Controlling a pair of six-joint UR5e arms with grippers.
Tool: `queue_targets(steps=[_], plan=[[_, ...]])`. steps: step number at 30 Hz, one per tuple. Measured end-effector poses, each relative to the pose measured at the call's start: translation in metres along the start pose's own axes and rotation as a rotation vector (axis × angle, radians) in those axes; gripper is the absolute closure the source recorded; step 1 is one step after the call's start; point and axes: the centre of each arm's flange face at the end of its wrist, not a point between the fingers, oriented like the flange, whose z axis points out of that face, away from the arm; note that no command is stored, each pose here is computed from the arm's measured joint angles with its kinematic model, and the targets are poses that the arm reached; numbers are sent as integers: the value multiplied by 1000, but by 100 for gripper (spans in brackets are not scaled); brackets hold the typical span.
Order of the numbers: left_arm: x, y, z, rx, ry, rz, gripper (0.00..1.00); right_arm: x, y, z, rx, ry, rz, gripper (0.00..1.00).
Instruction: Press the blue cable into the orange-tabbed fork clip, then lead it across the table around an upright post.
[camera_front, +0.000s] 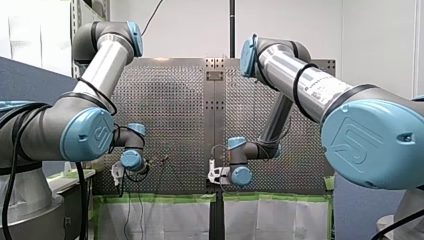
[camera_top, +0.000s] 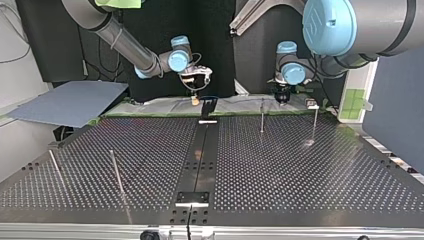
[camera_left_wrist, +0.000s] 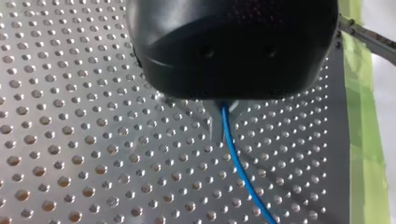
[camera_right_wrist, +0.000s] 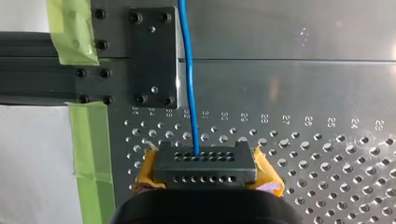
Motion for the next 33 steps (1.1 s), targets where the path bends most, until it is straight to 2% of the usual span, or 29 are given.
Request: queue_targets(steps=[7,14,19,33], plan=[[-3,-2,4,18,-25,-18,100,7,2,7,-4,13,5,100],[-11,-4,12,42,-81,-55,100,12,4,12,-6,24,11,100],[-20,-8,21,52,-108,-78,100,16,10,16,-15,30,14,100],[-33,-8,33,26,-146,-76,100,29,28,30,-40,56,24,100]])
